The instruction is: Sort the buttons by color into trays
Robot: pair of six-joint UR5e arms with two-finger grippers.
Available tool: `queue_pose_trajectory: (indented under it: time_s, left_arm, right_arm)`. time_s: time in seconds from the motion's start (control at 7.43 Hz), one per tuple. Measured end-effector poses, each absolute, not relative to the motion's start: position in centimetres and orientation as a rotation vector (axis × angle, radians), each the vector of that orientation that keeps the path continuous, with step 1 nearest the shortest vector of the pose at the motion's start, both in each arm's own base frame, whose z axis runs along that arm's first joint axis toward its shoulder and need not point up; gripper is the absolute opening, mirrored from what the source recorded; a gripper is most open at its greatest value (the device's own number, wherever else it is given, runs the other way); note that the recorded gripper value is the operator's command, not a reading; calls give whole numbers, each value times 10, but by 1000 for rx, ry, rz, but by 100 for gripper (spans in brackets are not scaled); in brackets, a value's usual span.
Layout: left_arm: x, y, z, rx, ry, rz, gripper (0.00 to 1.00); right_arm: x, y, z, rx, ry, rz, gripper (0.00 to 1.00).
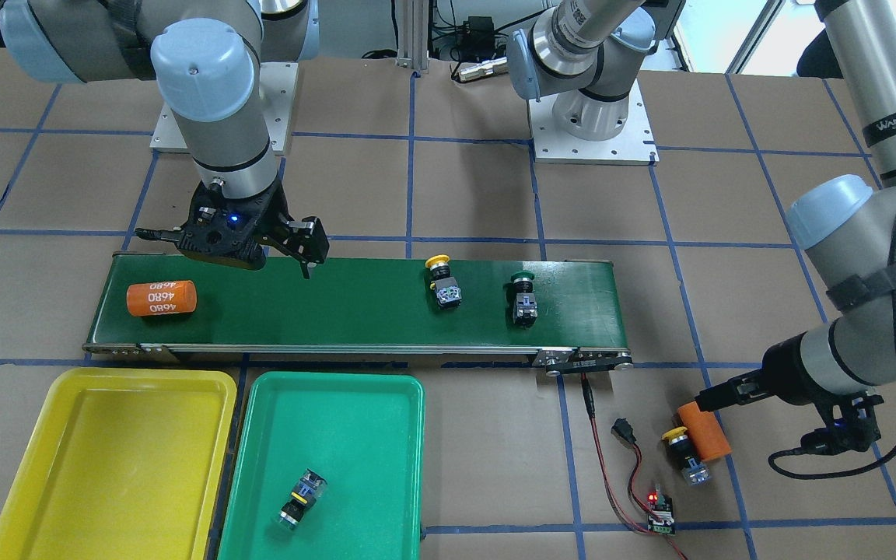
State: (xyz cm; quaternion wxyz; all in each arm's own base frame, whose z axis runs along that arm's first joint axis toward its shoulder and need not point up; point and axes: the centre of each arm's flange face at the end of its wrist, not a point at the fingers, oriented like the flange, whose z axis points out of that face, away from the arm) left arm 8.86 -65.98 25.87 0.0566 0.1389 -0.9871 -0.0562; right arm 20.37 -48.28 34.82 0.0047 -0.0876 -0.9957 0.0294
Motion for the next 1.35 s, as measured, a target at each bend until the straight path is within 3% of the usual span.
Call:
queue_pose_trajectory:
  time_s: [1.35]
  left_arm:
    - [105,-677,182,510,-2985,-162,100]
  right_arm:
    - [209,-478,338,-259,-3126,25,100]
